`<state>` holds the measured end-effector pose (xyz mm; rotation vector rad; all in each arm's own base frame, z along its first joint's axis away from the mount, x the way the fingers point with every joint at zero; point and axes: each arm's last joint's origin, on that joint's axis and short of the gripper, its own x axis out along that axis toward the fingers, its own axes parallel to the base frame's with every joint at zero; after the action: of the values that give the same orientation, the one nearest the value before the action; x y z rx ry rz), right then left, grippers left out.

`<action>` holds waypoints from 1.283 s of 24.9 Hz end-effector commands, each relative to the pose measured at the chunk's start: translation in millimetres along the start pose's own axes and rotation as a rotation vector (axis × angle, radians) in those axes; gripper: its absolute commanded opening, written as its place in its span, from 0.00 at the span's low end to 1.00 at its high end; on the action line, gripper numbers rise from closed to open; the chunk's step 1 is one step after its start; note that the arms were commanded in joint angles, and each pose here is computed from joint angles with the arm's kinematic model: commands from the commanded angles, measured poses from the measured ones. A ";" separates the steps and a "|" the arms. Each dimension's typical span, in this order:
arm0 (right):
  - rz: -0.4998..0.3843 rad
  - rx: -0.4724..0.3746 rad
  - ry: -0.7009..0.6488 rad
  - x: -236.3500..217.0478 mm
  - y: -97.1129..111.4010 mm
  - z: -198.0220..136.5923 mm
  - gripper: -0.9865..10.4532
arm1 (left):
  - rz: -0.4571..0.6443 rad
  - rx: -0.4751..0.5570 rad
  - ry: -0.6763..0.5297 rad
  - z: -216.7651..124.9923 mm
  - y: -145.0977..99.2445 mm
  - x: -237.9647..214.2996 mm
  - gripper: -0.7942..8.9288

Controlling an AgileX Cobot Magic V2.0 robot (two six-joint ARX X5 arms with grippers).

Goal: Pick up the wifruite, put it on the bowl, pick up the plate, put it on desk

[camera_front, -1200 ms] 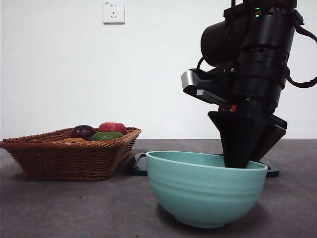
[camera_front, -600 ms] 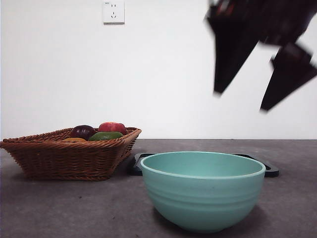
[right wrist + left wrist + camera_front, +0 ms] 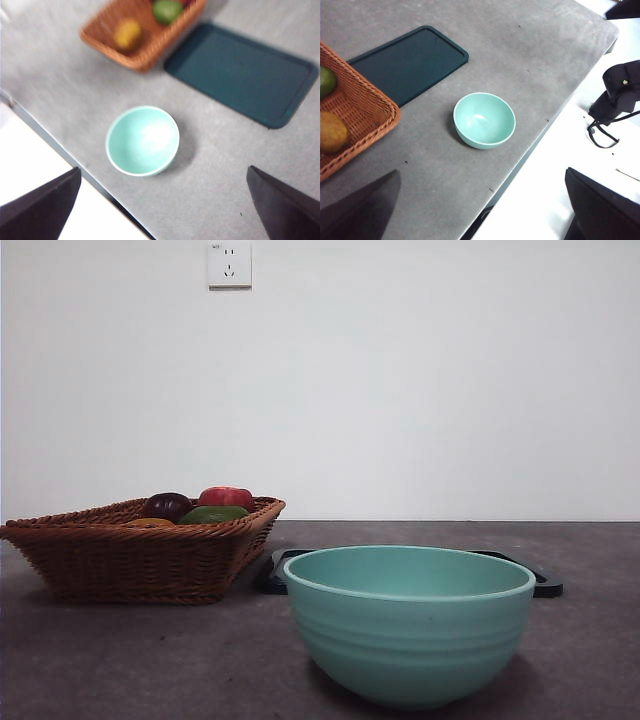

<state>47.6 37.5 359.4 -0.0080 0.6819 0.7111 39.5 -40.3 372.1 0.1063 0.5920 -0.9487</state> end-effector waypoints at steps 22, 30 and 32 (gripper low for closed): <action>0.026 0.010 -0.179 -43.1 5.6 -28.6 0.52 | -0.011 0.031 -0.059 6.7 -1.2 -2.1 0.50; 0.029 0.009 -0.183 -43.2 5.8 -28.2 0.12 | -0.011 0.031 -0.059 6.7 -1.2 -2.1 0.11; 0.029 0.009 -0.183 -43.2 5.8 -28.2 0.12 | -0.011 0.031 -0.059 6.7 -1.2 -2.1 0.11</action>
<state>4.5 9.9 360.3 0.0665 0.5280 0.7201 41.2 -41.5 375.5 0.1007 0.5492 -0.9521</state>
